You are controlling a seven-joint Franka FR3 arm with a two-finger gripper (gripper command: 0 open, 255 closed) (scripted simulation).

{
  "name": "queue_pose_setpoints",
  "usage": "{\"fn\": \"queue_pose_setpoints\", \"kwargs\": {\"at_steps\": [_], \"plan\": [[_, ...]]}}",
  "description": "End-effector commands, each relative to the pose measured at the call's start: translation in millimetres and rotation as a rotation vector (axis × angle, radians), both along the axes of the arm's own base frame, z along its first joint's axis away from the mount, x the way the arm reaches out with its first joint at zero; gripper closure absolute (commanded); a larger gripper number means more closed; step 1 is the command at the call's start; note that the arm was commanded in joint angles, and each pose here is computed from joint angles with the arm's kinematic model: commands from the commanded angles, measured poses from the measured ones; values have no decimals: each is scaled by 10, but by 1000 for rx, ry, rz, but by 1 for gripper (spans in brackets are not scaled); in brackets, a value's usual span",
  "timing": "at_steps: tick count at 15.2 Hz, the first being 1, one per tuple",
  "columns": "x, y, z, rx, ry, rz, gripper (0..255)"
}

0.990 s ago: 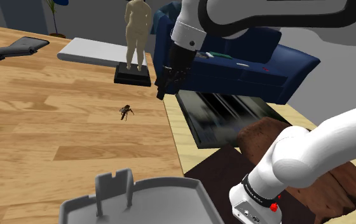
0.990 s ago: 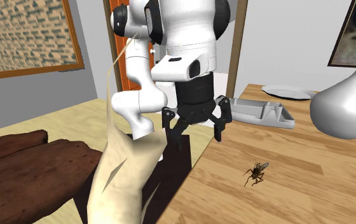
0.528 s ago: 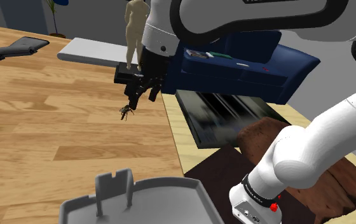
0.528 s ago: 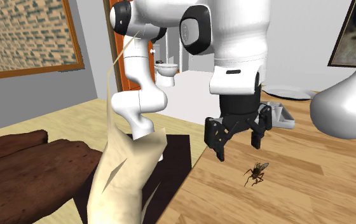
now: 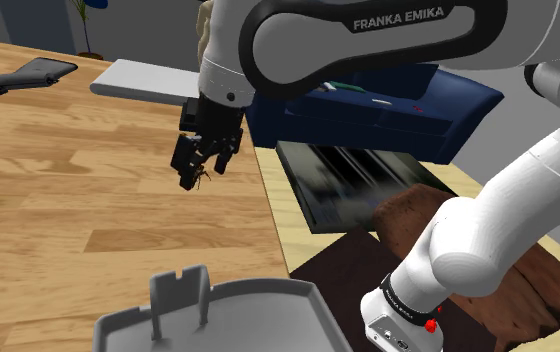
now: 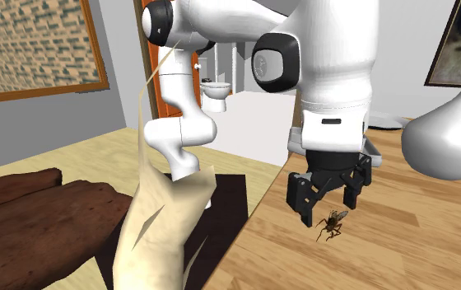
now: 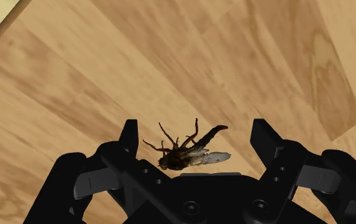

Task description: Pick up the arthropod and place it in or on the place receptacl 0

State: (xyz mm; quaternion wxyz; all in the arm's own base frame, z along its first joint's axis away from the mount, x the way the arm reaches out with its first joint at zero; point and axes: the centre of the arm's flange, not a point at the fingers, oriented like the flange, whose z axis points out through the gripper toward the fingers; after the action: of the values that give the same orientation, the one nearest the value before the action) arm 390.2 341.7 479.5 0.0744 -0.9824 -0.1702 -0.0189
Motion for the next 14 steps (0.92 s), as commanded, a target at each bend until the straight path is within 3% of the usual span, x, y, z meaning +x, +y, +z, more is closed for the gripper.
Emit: {"fn": "queue_pose_setpoints", "kwargs": {"at_steps": [1, 9, 10, 14], "plan": [[9, 9, -108, 0, -1, 0, 0], [10, 14, -137, 0, 0, 0, 0], [10, 14, -137, 0, 0, 0, 255], [11, 13, -137, 0, 0, 0, 255]]}}
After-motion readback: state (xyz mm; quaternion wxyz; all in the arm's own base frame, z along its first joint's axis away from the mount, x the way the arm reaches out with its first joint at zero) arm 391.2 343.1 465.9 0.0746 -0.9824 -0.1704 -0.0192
